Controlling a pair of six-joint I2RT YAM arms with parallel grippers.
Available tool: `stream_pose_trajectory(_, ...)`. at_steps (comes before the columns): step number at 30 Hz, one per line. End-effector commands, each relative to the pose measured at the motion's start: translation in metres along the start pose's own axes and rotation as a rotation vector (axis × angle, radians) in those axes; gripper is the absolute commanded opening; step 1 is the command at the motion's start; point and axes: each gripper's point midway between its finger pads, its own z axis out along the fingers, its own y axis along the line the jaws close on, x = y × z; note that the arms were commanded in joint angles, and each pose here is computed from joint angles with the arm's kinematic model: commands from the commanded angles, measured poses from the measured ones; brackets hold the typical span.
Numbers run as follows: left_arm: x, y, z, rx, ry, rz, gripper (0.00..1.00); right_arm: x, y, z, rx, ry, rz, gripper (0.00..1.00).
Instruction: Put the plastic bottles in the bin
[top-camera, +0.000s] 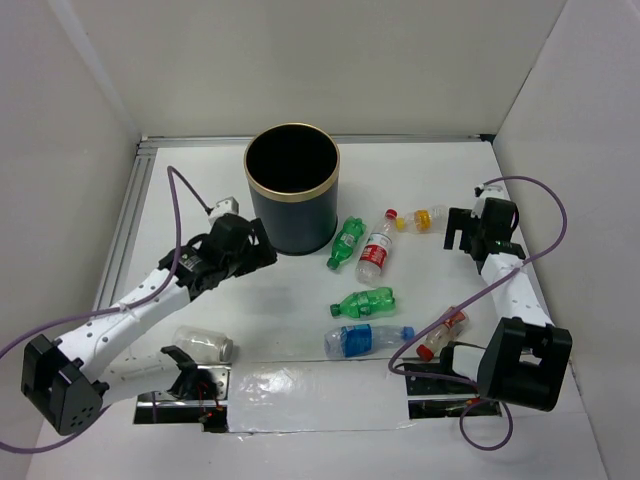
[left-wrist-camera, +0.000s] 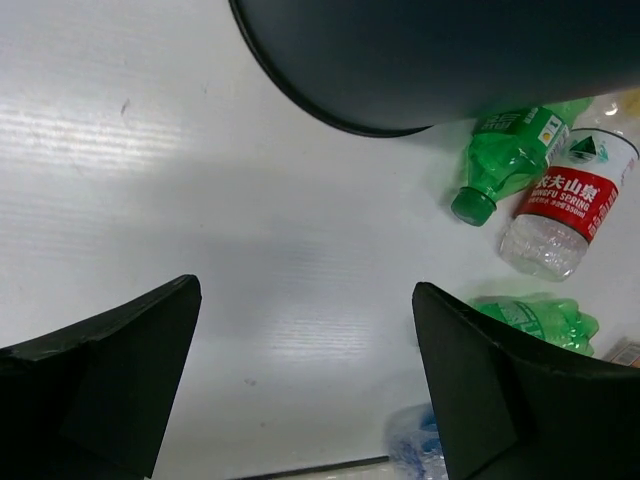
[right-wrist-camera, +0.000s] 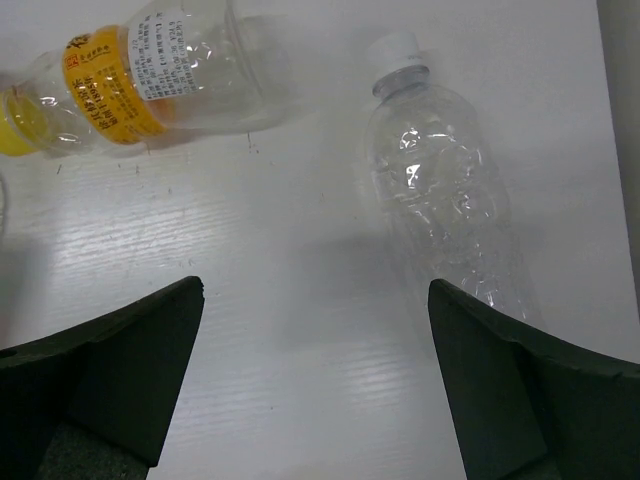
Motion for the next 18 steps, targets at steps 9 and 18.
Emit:
stream_pose_trajectory(9,0.026,0.018,-0.018,-0.332,0.003,-0.317,0.66,-0.019,0.027,-0.014,-0.199,-0.06,-0.158,1.0)
stream_pose_trajectory(18,0.055,0.045,-0.027,-0.548,0.02,-0.54,0.69,-0.021,0.015,-0.021,-0.126,-0.089,-0.16,1.0)
